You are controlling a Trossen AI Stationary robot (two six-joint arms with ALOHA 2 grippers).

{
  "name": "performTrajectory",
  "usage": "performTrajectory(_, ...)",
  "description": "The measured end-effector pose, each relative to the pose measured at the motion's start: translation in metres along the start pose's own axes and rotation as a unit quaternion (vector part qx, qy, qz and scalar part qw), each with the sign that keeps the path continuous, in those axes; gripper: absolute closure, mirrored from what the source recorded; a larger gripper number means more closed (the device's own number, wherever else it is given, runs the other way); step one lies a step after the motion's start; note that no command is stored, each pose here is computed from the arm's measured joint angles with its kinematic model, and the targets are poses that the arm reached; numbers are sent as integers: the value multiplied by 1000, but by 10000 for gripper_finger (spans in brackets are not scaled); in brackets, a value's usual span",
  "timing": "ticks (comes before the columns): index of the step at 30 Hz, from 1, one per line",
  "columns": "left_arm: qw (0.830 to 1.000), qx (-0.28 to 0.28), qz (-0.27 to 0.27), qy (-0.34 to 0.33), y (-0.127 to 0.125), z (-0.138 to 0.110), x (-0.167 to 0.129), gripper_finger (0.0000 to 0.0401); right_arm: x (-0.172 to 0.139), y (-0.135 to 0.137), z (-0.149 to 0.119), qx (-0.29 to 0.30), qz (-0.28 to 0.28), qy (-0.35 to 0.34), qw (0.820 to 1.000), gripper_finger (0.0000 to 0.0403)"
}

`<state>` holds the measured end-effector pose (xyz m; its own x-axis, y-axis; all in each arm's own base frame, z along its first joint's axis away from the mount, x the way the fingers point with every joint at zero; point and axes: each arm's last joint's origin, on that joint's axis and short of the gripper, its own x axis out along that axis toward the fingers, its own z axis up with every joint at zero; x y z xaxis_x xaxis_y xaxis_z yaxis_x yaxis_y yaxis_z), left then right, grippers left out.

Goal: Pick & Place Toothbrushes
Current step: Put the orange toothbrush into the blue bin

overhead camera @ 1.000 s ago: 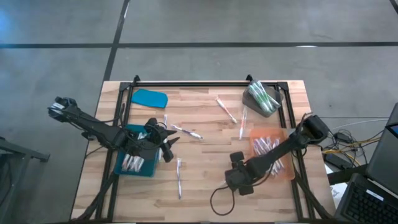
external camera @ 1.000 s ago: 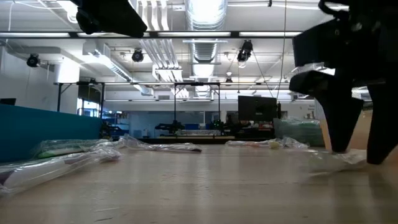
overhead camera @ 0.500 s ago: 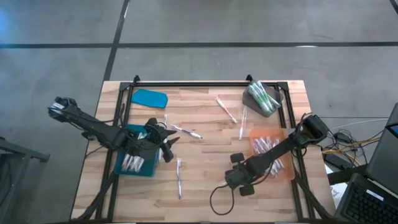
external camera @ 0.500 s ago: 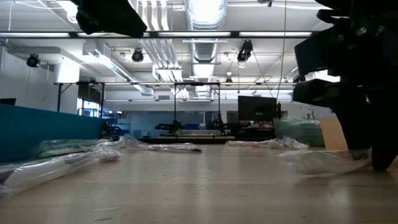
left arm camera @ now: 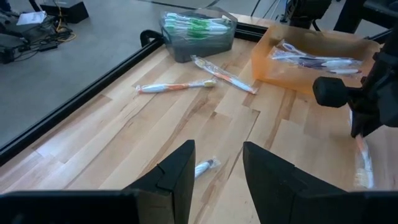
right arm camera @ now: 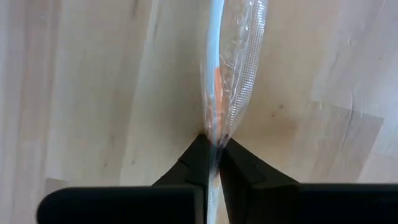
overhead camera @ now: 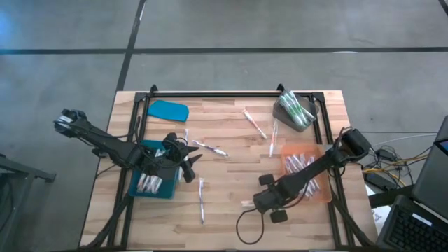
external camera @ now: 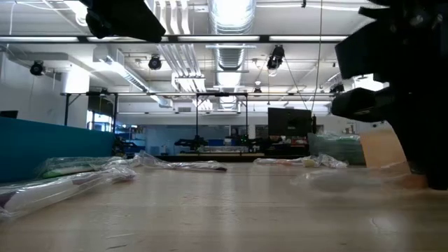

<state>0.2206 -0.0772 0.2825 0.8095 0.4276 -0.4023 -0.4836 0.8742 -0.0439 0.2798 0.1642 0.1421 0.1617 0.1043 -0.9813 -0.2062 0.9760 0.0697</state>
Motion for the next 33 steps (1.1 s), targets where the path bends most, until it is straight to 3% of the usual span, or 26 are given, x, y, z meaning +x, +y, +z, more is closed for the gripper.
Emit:
performTrajectory(11, 999, 34, -17, 11, -1, -1, 0, 261, -24, 2, 6, 2, 13, -65, 998, 389)
performTrajectory(20, 997, 70, -17, 6, -1, -2, 1, 261, -59, -2, 9, 10, -36, -160, 986, 390)
performTrajectory(27, 994, 88, -47, -55, -5, -14, 9, 261, -84, -3, 15, -15, -67, -250, 966, 390)
performTrajectory(33, 978, 111, -117, -133, -7, -29, 15, 261, -93, -2, 23, -44, -87, -305, 947, 390)
